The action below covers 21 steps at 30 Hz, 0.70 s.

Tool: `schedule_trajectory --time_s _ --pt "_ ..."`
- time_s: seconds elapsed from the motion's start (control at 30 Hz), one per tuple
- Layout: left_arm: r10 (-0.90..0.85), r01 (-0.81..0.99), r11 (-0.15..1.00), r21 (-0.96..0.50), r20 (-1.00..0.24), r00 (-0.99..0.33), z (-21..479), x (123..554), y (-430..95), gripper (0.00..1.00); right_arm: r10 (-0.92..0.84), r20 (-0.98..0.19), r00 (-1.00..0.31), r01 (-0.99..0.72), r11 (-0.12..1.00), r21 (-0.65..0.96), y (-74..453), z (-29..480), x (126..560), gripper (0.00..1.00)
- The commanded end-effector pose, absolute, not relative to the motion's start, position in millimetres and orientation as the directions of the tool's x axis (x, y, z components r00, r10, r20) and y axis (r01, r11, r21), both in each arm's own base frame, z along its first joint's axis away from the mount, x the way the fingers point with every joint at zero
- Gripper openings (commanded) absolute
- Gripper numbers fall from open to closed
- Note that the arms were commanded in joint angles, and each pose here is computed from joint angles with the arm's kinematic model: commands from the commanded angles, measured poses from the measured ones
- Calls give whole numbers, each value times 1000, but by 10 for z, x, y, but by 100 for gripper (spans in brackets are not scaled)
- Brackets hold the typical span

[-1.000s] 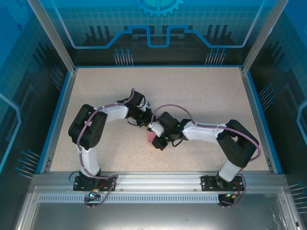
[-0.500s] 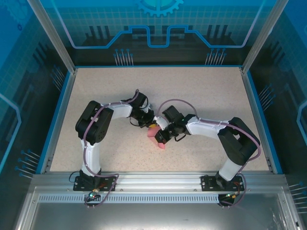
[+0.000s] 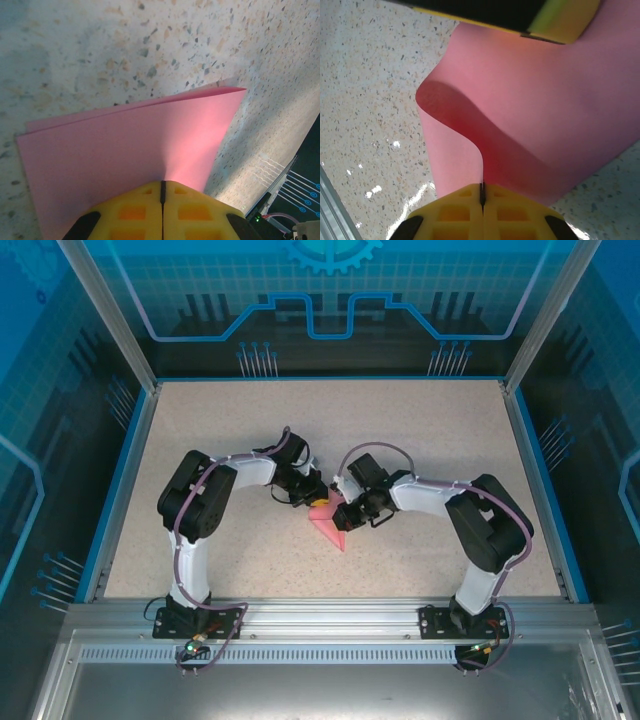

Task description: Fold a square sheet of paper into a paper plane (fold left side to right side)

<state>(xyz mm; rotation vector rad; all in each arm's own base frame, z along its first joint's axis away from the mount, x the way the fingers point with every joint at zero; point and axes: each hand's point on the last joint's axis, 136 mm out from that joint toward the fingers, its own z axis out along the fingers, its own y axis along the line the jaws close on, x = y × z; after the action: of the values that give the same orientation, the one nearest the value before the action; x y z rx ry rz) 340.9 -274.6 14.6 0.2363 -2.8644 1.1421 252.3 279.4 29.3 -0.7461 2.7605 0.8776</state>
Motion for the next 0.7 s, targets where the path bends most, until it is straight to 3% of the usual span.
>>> schedule_trajectory --time_s 0.0,0.67 --pt "-106 -190 765 -615 171 -980 -131 3204 -2692 6 -384 -256 -887 -461 733 500 2731 282 2608 0" --pt "-106 -193 770 -608 177 -979 -164 3197 -2689 6 -353 -247 -902 -431 757 492 2621 236 2633 0"
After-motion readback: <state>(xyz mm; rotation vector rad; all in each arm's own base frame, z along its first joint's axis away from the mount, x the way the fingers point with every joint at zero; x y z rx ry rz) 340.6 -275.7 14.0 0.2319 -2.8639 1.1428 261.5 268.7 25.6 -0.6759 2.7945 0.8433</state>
